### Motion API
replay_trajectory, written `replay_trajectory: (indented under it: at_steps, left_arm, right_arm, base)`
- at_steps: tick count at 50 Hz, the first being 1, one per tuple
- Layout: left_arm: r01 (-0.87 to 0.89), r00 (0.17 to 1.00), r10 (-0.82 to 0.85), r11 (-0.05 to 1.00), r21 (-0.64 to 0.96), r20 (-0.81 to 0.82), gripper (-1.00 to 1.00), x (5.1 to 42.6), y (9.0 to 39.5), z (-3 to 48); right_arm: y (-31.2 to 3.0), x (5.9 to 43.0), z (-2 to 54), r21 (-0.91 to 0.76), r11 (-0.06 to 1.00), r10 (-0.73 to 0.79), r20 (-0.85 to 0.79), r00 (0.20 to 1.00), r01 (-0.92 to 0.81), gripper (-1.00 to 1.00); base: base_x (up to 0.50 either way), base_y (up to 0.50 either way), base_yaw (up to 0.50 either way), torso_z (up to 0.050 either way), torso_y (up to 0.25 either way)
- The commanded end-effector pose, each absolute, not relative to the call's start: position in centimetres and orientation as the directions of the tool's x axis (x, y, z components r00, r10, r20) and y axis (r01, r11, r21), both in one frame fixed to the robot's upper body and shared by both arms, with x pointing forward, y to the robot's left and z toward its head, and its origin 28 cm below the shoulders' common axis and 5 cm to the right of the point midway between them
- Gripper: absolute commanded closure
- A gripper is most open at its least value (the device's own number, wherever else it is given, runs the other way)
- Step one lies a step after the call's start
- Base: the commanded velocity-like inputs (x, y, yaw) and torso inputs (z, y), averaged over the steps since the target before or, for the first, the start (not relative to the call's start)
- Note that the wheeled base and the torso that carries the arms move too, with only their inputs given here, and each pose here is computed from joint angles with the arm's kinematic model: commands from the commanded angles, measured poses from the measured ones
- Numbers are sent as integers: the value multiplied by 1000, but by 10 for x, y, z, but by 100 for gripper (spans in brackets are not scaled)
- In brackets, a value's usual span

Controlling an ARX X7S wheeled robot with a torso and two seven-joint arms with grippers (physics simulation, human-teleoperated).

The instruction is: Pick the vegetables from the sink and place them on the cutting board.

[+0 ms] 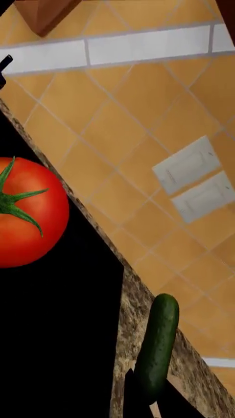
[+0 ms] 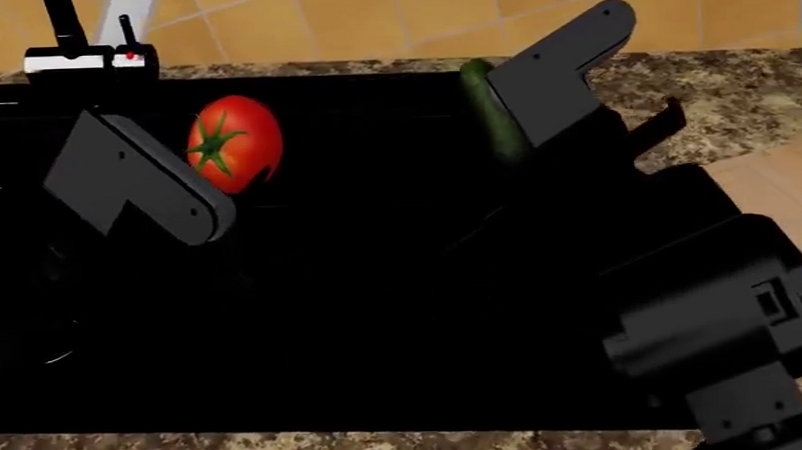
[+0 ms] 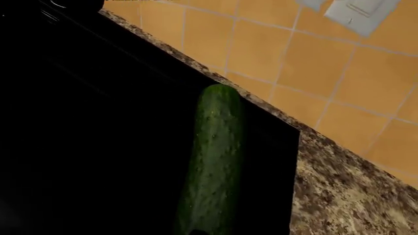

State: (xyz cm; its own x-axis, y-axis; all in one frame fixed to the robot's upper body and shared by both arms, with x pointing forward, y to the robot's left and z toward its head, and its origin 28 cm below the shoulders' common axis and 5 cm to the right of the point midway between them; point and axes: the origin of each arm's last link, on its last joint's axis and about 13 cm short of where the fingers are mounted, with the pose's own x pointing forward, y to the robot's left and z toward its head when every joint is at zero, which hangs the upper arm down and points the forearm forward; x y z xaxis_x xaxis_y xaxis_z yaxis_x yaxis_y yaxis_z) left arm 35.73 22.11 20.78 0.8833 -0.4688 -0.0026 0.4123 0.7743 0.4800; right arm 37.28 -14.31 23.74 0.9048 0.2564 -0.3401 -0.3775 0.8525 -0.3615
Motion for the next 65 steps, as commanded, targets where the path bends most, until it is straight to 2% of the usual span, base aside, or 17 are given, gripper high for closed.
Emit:
replay_trajectory:
  at_steps: [1, 49, 54, 55, 65]
  left_arm:
    - [390, 899, -438, 811, 437, 11, 100, 360, 215, 215]
    - [435, 874, -485, 799, 414, 17, 100, 354, 206, 218]
    - [423, 875, -484, 784, 455, 23, 100, 352, 201, 216]
    - [366, 897, -441, 780, 508, 31, 100, 355, 201, 213]
    - [408, 886, -463, 805, 430, 25, 100, 365, 191, 226]
  right_arm:
    - [-146, 368, 245, -361, 866, 240, -306, 921, -346, 100]
    - [-145, 360, 244, -339, 876, 256, -274, 927, -342, 100]
    - [-146, 357, 241, -330, 882, 255, -265, 930, -336, 100]
    - [-146, 357, 241, -326, 885, 251, -264, 931, -332, 100]
    - [-146, 355, 244, -287, 904, 241, -270, 932, -317, 100]
  base:
    - [66, -500, 0, 0, 0]
    - [34, -500, 0, 0, 1]
    - [0, -500, 0, 0, 2]
    - [0, -500, 0, 0, 0]
    - [1, -500, 0, 0, 1]
